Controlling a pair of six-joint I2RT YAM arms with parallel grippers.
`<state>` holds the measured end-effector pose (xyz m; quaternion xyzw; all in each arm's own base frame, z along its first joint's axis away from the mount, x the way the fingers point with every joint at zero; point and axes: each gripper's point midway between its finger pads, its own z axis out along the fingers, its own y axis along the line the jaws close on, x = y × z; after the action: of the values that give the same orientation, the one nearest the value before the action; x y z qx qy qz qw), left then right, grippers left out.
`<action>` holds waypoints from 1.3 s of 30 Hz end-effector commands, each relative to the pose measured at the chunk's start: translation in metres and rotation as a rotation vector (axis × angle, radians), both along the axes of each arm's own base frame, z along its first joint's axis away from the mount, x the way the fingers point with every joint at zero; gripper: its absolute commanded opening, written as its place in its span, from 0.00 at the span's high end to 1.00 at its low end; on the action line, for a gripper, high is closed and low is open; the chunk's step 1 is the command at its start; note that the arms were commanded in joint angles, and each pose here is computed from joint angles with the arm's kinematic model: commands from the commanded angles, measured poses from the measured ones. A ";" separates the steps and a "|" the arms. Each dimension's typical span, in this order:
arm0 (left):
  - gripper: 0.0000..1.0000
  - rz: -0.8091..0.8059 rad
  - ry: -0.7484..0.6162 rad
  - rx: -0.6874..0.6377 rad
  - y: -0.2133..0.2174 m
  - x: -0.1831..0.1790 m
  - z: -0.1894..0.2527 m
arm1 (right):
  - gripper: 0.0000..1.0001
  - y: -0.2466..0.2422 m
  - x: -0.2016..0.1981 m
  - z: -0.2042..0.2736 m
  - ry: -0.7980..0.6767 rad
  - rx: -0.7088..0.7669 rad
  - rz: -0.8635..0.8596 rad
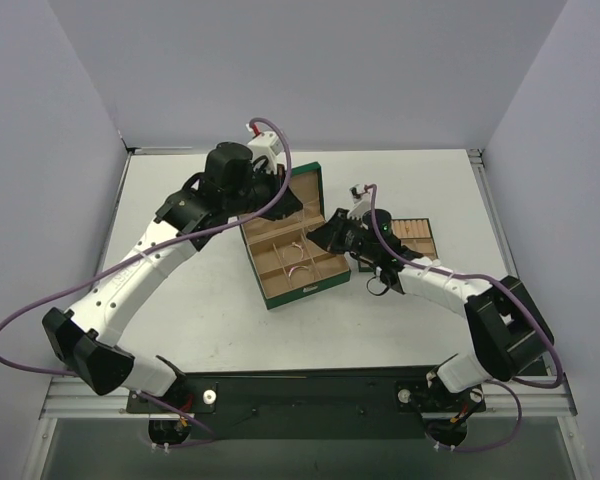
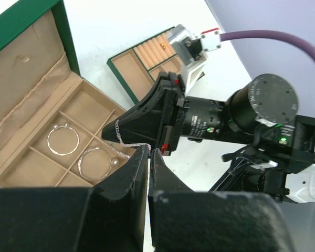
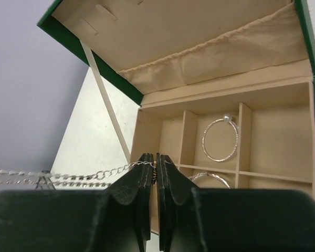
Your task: Organize the mixed jewelry
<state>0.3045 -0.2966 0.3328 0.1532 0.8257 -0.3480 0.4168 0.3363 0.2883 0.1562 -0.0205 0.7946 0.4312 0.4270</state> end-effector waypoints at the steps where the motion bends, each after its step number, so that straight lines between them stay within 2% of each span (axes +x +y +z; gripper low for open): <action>1: 1.00 0.052 -0.037 -0.015 0.012 -0.003 0.007 | 1.00 -0.015 0.006 0.032 -0.113 -0.041 -0.038; 5: 1.00 0.130 0.000 0.011 0.029 -0.008 -0.022 | 1.00 -0.032 0.017 0.055 -0.174 -0.144 -0.079; 9: 1.00 0.158 0.072 0.037 0.035 -0.014 -0.071 | 1.00 -0.038 0.024 0.064 -0.201 -0.242 -0.066; 15: 1.00 0.194 0.083 0.002 0.032 -0.008 -0.105 | 1.00 -0.041 0.034 0.066 -0.213 -0.322 -0.067; 20: 0.70 0.221 0.076 -0.006 0.027 0.006 -0.123 | 1.00 -0.034 0.046 0.082 -0.263 -0.376 -0.025; 26: 0.48 0.248 0.017 -0.002 0.025 0.032 -0.120 | 1.00 -0.025 0.061 0.077 -0.252 -0.419 0.015; 31: 0.41 0.238 -0.004 -0.051 0.021 0.052 -0.115 | 1.00 -0.014 0.072 0.072 -0.242 -0.463 0.074; 33: 0.32 0.233 -0.038 -0.088 0.020 0.065 -0.109 | 1.00 -0.011 0.076 0.072 -0.244 -0.484 0.089; 39: 0.28 0.156 -0.074 -0.194 0.014 0.092 -0.100 | 1.00 -0.005 0.081 0.086 -0.283 -0.505 0.136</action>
<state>0.3668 -0.2653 0.1773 0.0325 0.8484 -0.3150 0.4243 0.4135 0.2748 0.2071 -0.2030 0.8324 0.2309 0.4611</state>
